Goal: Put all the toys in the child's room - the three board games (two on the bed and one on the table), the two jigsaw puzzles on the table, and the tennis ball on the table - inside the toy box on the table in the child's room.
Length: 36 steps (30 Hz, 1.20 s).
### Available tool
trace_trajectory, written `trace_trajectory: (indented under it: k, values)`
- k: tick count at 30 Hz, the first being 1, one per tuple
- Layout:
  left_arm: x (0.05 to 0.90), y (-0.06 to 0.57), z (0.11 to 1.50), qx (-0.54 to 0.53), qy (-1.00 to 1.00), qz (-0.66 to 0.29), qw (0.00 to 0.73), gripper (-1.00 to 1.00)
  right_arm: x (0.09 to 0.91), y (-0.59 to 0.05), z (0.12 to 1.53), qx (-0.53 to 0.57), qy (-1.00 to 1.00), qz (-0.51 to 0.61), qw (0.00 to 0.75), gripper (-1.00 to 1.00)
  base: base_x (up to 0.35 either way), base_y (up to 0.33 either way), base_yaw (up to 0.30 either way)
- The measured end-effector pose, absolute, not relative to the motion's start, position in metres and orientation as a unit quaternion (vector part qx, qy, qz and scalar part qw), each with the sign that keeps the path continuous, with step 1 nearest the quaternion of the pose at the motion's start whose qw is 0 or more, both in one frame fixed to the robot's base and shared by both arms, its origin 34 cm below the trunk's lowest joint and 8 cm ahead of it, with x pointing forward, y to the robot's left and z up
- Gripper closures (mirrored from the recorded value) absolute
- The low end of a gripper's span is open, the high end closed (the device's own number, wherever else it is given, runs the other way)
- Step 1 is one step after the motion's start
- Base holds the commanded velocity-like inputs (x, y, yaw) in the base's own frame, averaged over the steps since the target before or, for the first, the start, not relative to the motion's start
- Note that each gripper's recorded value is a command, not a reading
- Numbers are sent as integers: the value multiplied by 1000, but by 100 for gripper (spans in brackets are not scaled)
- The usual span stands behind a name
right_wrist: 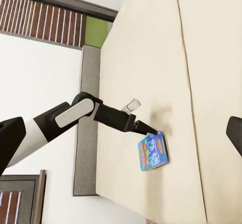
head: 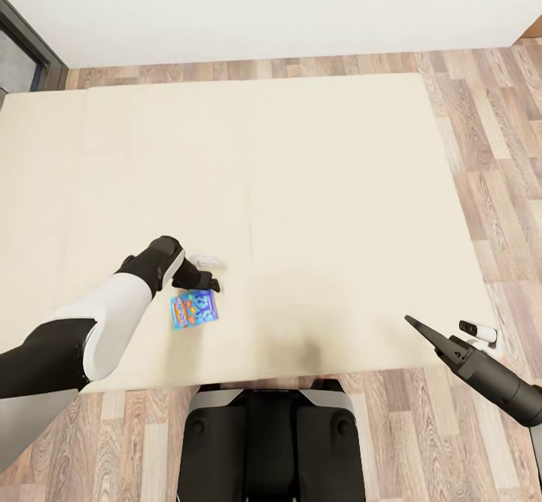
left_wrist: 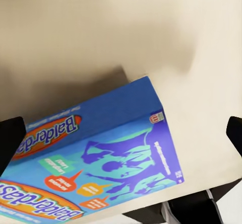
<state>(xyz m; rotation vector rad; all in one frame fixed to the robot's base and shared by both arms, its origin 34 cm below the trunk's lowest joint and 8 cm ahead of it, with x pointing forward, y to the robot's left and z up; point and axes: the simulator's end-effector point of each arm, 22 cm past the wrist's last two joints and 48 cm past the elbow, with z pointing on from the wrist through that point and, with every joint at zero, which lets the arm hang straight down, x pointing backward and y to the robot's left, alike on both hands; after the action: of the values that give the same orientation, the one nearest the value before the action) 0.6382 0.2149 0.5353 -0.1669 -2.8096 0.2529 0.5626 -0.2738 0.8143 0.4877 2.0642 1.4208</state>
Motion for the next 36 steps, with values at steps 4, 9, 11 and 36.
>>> trace_trajectory:
  k: [4, 9, 11, 36]
  values:
    - [639, 215, 536, -59, -982, 89, 155, -100, 563, -274, 815, 182, 774, 533, 291, -100, 0, 0, 0]
    - [640, 215, 539, -59, -983, 89, 153, -100, 564, -274, 818, 181, 773, 533, 293, -100, 0, 0, 0]
    - [638, 215, 538, -59, -982, 89, 154, -100, 564, -274, 819, 180, 772, 533, 294, -100, 0, 0, 0]
    - [635, 211, 543, -60, -982, 91, 154, -100, 567, -274, 825, 177, 770, 535, 299, -100, 0, 0, 0]
